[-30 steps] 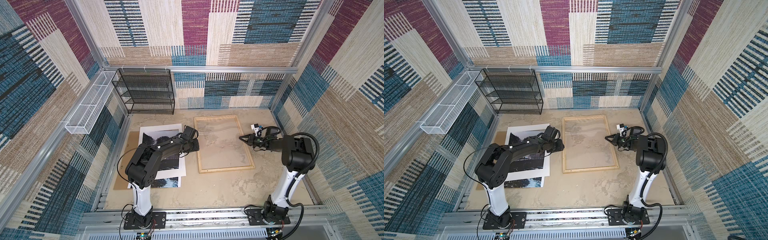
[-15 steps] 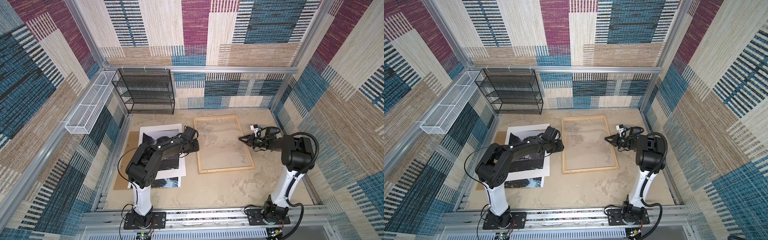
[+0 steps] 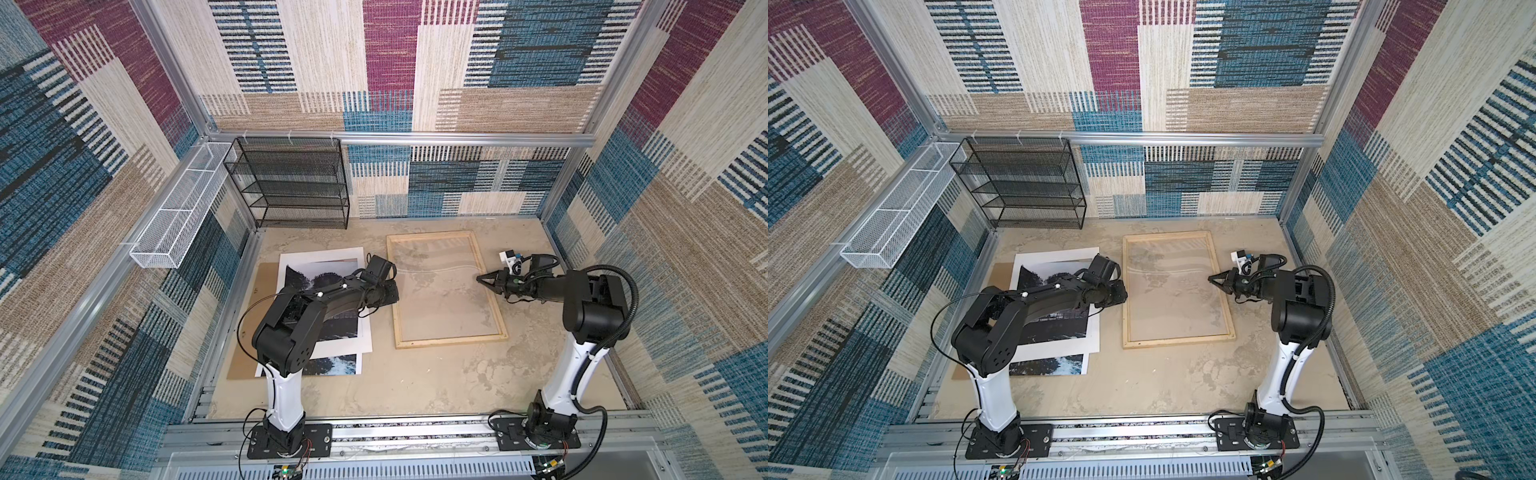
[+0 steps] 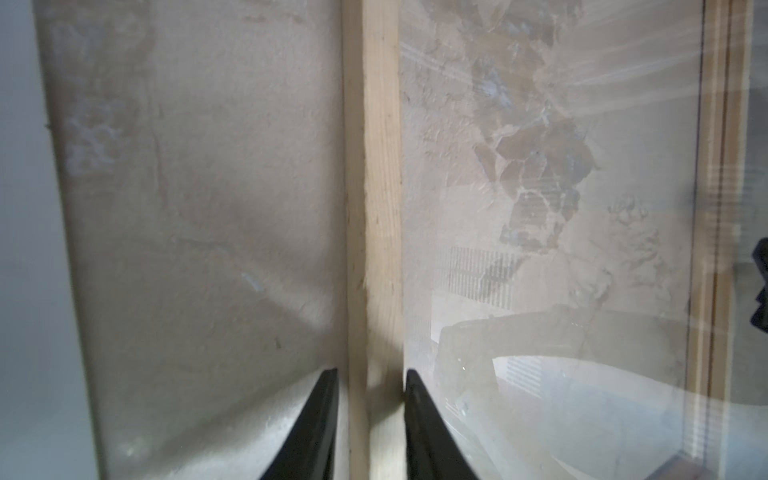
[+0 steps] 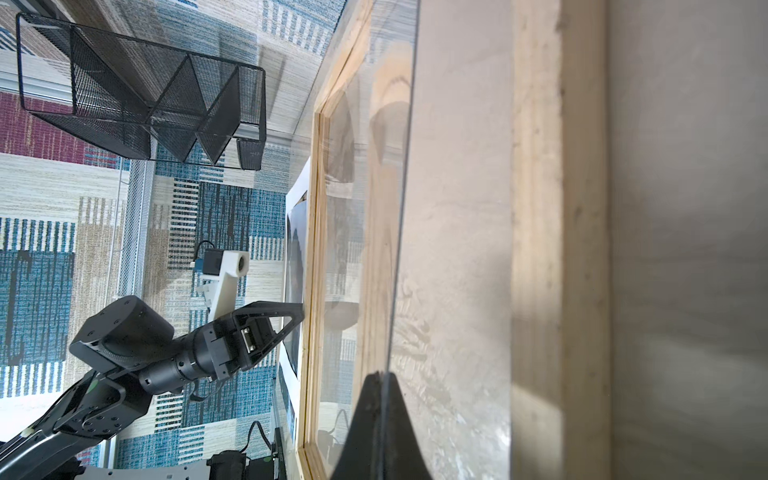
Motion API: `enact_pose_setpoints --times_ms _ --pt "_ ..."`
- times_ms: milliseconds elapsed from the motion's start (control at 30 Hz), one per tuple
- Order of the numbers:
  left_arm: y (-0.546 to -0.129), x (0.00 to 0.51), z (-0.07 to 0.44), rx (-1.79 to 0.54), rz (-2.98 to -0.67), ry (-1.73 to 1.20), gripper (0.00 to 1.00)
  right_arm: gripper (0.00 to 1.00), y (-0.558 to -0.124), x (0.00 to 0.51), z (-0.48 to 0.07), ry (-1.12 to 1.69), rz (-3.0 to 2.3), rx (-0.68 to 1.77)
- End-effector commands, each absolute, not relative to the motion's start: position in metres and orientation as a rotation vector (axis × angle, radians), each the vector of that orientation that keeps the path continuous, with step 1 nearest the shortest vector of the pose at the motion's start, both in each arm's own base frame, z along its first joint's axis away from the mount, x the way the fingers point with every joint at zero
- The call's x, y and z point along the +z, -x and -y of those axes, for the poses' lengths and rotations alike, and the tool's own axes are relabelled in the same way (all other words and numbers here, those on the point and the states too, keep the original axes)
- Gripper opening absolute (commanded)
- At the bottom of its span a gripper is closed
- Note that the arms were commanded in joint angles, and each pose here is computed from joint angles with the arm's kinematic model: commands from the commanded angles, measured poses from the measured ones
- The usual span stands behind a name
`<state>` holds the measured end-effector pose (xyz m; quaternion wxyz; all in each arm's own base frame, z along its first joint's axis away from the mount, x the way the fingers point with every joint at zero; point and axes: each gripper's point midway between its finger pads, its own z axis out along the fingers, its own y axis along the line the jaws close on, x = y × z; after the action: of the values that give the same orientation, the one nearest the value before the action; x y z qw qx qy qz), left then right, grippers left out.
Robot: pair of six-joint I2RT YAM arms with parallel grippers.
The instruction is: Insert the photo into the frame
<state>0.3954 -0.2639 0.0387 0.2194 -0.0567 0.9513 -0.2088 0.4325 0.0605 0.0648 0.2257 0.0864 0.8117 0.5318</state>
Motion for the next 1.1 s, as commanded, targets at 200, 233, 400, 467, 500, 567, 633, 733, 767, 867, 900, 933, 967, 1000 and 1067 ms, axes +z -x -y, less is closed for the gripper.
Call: enact_pose_setpoints --times_ms 200,233,400,467,500,567,633,733,767,867,900,933,967,1000,1067 --pt "-0.396 0.035 0.262 -0.581 -2.619 0.222 0.27 0.0 -0.426 0.068 -0.067 -0.222 -2.241 1.506" --pt "-0.396 0.035 0.261 -0.577 -2.617 0.223 0.27 0.0 -0.426 0.067 -0.067 -0.221 -2.242 1.51" --pt "-0.395 0.034 0.26 -0.574 -2.614 0.233 0.25 0.0 -0.426 0.066 -0.068 -0.222 -2.249 1.506" --pt "-0.395 0.033 0.26 -0.575 -2.616 0.233 0.25 0.0 -0.426 0.066 -0.068 -0.22 -2.25 1.505" --pt "-0.395 0.034 0.26 -0.575 -2.613 0.234 0.25 0.0 -0.426 0.065 -0.068 -0.22 -2.251 1.507" --pt "-0.395 0.034 0.259 -0.569 -2.614 0.234 0.25 0.0 -0.426 0.064 -0.067 -0.223 -2.255 1.501" --pt "-0.396 0.035 0.26 -0.573 -2.611 0.231 0.24 0.0 -0.427 0.062 -0.066 -0.227 -2.267 1.485" --pt "-0.395 0.035 0.26 -0.573 -2.613 0.232 0.24 0.0 -0.427 0.062 -0.066 -0.224 -2.271 1.474" --pt "-0.396 0.035 0.26 -0.573 -2.611 0.232 0.24 0.0 -0.427 0.063 -0.067 -0.219 -2.271 1.471" --pt "-0.395 0.035 0.26 -0.574 -2.612 0.229 0.23 0.08 -0.428 0.064 -0.067 -0.214 -2.274 1.461" --pt "-0.395 0.035 0.26 -0.574 -2.612 0.229 0.23 0.1 -0.428 0.064 -0.067 -0.215 -2.275 1.459" --pt "-0.395 0.035 0.26 -0.574 -2.614 0.227 0.23 0.12 -0.428 0.064 -0.066 -0.214 -2.276 1.454" --pt "-0.396 0.036 0.261 -0.579 -2.609 0.223 0.23 0.14 -0.428 0.064 -0.067 -0.212 -2.276 1.452" --pt "-0.395 0.036 0.26 -0.577 -2.61 0.225 0.23 0.15 -0.428 0.064 -0.067 -0.212 -2.278 1.451" --pt "-0.396 0.037 0.26 -0.576 -2.607 0.223 0.23 0.18 -0.429 0.064 -0.066 -0.211 -2.28 1.443"
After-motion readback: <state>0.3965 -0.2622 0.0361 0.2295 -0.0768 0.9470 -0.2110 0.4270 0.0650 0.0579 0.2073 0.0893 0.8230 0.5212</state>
